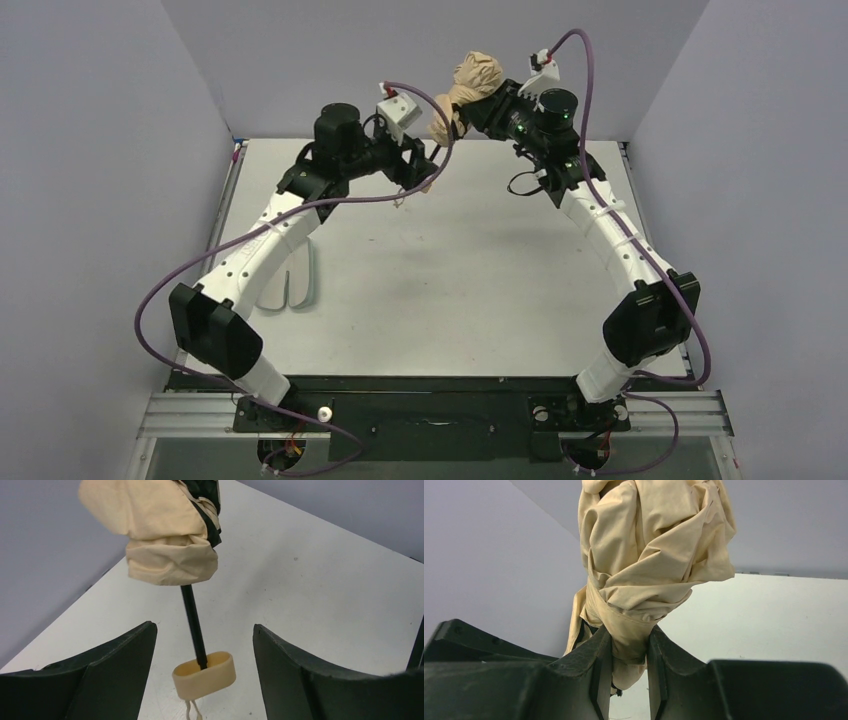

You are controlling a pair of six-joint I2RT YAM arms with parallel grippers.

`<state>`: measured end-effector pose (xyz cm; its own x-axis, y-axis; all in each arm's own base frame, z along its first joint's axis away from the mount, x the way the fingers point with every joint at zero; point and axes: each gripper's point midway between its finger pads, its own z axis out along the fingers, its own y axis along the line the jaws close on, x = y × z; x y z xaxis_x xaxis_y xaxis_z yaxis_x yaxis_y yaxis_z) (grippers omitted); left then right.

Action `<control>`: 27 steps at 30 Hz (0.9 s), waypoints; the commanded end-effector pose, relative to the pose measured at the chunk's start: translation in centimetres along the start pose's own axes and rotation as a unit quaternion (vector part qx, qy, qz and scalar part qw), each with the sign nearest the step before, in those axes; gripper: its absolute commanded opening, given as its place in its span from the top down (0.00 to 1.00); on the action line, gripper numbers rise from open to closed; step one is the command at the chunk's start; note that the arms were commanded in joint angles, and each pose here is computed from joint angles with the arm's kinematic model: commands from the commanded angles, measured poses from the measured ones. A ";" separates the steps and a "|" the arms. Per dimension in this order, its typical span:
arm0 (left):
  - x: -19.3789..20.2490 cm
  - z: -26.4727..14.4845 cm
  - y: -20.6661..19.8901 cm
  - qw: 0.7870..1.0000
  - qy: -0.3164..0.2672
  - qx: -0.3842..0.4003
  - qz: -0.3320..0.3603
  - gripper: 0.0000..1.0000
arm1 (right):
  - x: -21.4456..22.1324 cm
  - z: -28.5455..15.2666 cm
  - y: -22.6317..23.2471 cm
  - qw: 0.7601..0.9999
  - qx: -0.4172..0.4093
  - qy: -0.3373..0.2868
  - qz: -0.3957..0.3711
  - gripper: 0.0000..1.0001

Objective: Open the umbrella

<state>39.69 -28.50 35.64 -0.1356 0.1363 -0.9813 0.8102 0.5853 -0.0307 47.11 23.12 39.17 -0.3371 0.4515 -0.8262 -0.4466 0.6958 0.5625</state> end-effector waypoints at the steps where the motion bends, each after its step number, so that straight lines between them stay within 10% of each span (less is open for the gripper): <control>1: 0.5 1.6 1.5 0.997 0.018 -0.064 0.029 0.32 | -4.4 -2.3 4.1 0.996 -0.029 -0.077 -0.037 1.00; 13: 5.8 2.9 1.3 0.992 0.099 -0.078 0.022 0.66 | -5.1 -3.7 4.8 0.994 -0.008 -0.099 -0.048 1.00; 27: 12.6 1.4 0.3 0.978 0.199 -0.058 0.009 0.65 | -9.0 -4.9 4.1 0.987 0.020 -0.153 -0.046 1.00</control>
<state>41.14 -29.96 26.30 -0.2692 0.3330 -0.9037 0.7436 0.6681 0.0247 44.97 23.08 37.08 -0.3497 0.3831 -0.8549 -0.3644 0.7851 0.5009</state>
